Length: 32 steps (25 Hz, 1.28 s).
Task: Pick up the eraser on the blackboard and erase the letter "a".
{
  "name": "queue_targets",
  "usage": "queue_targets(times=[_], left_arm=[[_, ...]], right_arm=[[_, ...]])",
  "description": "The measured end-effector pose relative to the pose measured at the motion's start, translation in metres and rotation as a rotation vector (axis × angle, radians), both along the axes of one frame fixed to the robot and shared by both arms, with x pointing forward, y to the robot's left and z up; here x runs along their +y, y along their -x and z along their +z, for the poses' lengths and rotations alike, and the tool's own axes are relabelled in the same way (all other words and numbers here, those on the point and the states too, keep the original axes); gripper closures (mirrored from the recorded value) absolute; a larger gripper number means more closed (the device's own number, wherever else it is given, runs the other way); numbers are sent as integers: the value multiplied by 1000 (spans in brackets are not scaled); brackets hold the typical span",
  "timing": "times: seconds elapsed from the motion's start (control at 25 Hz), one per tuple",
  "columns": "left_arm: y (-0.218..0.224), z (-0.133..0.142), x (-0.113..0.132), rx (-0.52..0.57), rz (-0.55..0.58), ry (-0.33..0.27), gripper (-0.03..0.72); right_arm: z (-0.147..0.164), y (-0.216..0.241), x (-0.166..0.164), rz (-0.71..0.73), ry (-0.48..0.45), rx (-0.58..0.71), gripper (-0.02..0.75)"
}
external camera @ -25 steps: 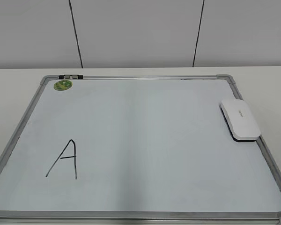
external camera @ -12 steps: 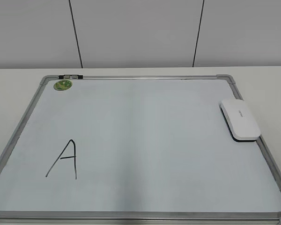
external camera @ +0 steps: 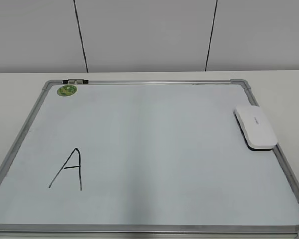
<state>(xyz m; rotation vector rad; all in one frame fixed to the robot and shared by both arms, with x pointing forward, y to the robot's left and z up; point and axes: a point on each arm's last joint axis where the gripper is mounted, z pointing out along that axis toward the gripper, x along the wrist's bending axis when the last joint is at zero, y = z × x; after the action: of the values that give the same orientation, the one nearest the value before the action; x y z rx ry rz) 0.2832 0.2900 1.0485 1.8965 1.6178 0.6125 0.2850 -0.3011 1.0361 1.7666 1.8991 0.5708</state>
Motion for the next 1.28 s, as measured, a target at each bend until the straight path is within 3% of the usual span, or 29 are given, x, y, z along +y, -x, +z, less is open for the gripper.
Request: queue_targets(times=[0.88,1.08,1.28], left_arm=[[1,0,0,-9,1,1,320],[15,4,0,-103,1,1,320],[37,6,0,-240,1,1,320]], right_arm=[[0,0,0,-4,0,-6,151],[3,8,-1,-4,-5,-66,151],[7,29,-2,-11,-15,-210,151]])
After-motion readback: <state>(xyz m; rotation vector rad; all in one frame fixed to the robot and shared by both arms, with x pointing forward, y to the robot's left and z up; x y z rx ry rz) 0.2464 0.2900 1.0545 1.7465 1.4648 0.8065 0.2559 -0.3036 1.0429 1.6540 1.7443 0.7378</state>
